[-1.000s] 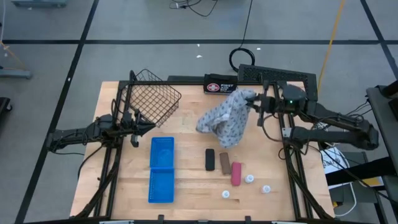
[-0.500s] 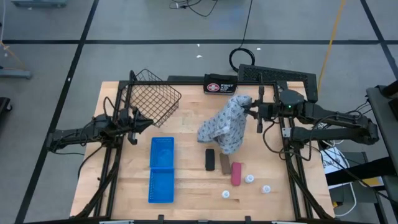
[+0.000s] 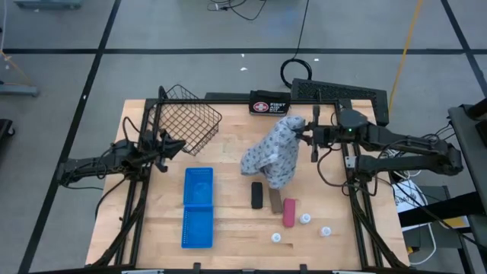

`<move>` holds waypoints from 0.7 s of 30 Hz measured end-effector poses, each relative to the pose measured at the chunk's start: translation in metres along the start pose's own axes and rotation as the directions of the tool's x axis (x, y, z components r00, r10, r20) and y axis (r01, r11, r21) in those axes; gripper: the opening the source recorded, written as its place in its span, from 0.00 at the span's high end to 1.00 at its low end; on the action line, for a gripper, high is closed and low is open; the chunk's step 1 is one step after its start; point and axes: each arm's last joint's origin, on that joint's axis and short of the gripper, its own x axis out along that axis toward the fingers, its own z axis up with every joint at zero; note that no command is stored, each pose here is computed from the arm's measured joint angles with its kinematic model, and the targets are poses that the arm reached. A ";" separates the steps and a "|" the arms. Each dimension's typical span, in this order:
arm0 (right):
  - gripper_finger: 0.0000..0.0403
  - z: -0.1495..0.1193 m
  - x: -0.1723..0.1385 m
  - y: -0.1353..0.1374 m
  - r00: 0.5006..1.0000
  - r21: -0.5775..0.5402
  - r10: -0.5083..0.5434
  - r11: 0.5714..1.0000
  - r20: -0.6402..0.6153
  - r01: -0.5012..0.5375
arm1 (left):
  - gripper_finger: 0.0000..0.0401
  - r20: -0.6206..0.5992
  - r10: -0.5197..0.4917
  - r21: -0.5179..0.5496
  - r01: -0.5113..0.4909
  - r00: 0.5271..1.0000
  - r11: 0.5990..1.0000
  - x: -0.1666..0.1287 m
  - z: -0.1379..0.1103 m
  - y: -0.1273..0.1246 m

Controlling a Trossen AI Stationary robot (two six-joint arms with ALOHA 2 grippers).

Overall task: Pick & Place Medicine items
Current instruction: Put the the gray patient gown into the black basket

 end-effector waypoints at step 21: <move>0.97 -0.002 0.037 0.003 0.999 0.013 0.009 1.000 0.044 -0.010 | 0.21 0.044 -0.039 -0.009 0.039 0.998 0.999 0.035 0.022 -0.014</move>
